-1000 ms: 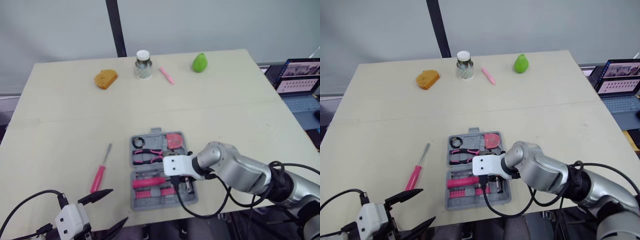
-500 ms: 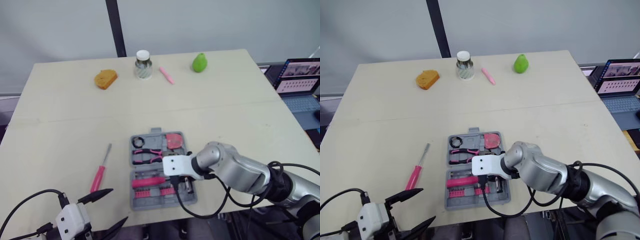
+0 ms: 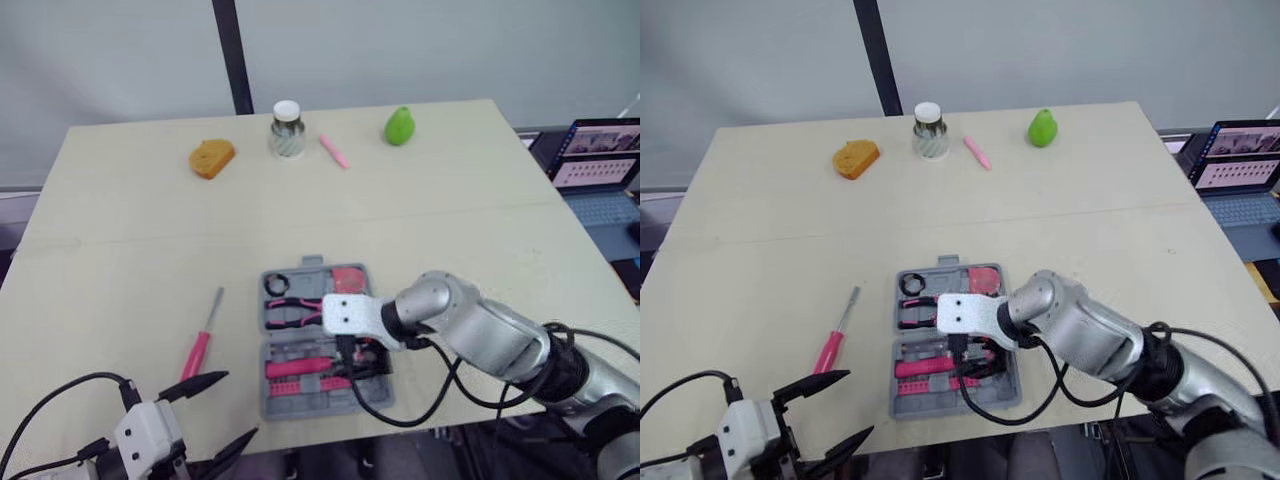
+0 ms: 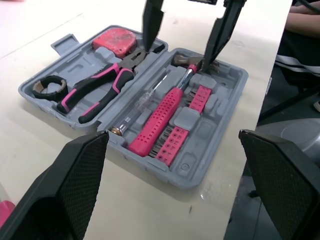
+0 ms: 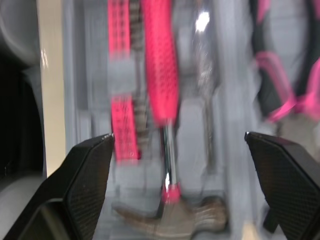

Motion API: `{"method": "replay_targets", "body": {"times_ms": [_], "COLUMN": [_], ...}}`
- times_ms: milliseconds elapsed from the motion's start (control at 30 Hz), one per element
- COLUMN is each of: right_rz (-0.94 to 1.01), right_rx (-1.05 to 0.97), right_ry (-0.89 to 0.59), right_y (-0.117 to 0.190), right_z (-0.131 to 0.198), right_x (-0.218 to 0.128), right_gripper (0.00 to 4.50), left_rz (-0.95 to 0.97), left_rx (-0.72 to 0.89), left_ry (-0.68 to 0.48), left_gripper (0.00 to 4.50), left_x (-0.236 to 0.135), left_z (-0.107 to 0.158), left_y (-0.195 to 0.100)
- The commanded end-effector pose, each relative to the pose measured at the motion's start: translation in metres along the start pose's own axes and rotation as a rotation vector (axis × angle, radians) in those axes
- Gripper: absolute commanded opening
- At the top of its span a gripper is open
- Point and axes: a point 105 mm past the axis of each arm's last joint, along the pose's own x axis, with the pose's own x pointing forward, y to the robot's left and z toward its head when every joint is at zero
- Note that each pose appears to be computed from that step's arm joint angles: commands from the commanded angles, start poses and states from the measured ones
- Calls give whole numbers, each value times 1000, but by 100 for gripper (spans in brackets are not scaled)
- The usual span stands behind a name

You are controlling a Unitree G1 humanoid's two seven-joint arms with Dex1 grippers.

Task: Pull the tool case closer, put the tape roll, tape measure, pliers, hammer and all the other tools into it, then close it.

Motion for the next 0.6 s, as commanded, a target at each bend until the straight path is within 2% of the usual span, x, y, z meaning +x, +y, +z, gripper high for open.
{"method": "replay_targets", "body": {"times_ms": [33,100,167,233,367,600], "right_rz": [-5,-29,-34,-30,-50,-54], "right_rx": [-22,18,46,78,100,68], "right_ry": [-203,-271,-323,-360,-336,-343], "right_y": [6,3,2,1,-1,0], "right_z": [18,13,9,3,-19,-23], "right_x": [-12,-15,-14,-10,5,21], "right_gripper": [444,395,322,211,2,2], "left_rz": [-3,-2,-2,-3,-5,-18], "left_rx": [1,3,6,9,15,18], "left_ry": [0,-2,-4,-6,-7,-8], "left_gripper": [450,450,450,450,450,450], "left_x": [0,0,1,1,2,3], "left_z": [1,1,2,3,4,5], "left_y": [0,1,2,2,3,1]}}
